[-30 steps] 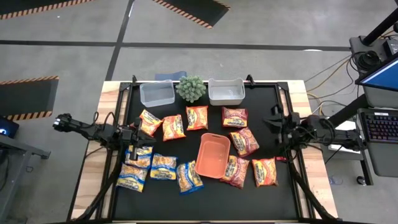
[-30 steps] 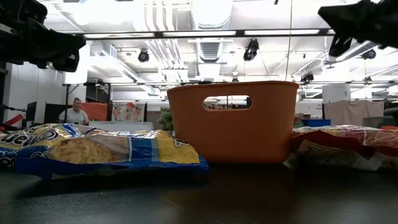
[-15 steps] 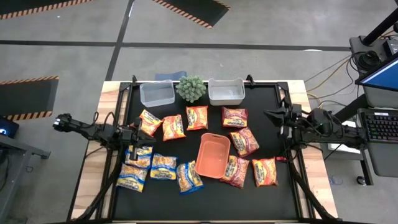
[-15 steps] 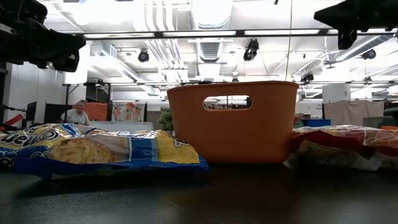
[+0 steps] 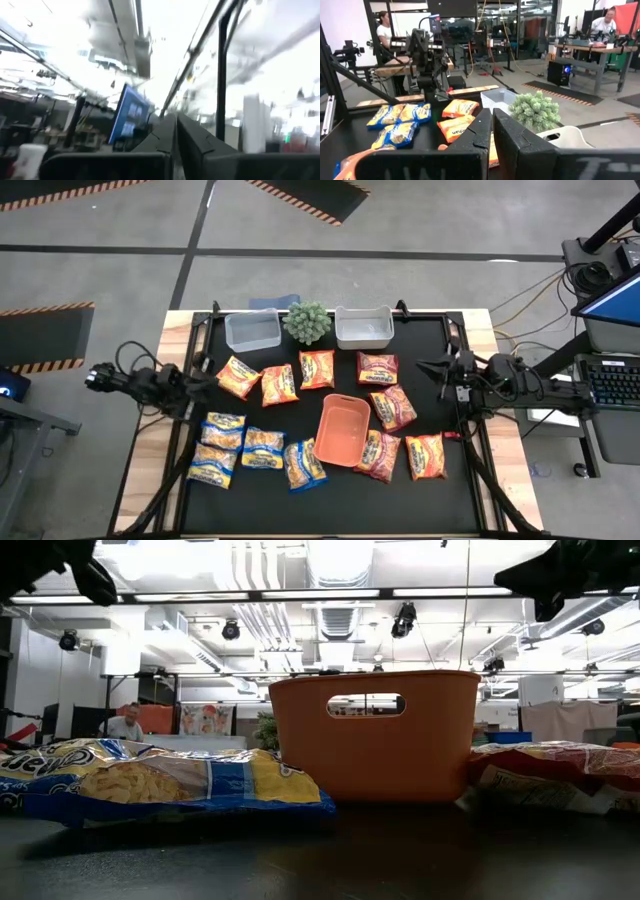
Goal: Sort Maruchan noodles
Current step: Put the orange noodle pack into the transparent bin
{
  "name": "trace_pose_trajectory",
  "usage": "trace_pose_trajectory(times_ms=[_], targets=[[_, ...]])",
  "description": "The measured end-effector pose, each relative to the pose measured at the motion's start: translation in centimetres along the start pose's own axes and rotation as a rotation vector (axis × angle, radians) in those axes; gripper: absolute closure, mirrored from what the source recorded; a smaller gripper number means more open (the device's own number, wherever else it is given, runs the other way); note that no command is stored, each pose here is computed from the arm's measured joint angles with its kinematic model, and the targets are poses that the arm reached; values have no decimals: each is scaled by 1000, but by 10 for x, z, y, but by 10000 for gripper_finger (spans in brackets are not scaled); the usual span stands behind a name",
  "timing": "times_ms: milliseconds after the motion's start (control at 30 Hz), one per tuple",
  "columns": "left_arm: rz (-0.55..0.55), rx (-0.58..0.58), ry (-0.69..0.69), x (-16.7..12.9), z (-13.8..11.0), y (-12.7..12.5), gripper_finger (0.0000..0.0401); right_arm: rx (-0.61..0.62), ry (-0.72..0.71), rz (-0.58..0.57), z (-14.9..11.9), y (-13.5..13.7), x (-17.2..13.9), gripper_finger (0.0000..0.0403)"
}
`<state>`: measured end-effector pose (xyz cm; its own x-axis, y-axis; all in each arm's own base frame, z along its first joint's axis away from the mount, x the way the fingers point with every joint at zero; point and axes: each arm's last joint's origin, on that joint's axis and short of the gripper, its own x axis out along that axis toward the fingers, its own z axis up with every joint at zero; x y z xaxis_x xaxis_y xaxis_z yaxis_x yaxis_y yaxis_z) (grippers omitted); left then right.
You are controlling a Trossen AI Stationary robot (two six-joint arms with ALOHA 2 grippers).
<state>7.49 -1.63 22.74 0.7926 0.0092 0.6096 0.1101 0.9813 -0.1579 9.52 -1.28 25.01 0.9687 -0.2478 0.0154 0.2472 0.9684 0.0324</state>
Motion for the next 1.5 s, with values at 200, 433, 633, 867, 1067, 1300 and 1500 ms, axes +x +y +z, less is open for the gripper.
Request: trace_pose_trajectory(times_ms=[200, 433, 633, 867, 1067, 1300, 1500], targets=[[50, 208, -79, 0, 8, 1, 401, 75, 39, -2, -3, 1, 6, 394], [62, 257, -49, 1, 5, 1, 401, -22, 73, -27, -6, 1, 11, 394], [168, 295, 144, 12, -9, 2, 401, 19, 37, -77, -3, 0, 17, 394], [180, 288, 394, 50, -6, -7, 401, 59, -105, -78, 10, 3, 30, 394], [207, 268, 760, 82, -4, -15, 401, -23, -152, -96, 13, 5, 45, 394], [261, 286, 1079, 104, -17, -21, 386, -85, -171, -272, 28, 1, 47, 394], [307, 298, 1238, 116, -37, -24, 326, -131, -235, -281, 50, 1, 41, 394]])
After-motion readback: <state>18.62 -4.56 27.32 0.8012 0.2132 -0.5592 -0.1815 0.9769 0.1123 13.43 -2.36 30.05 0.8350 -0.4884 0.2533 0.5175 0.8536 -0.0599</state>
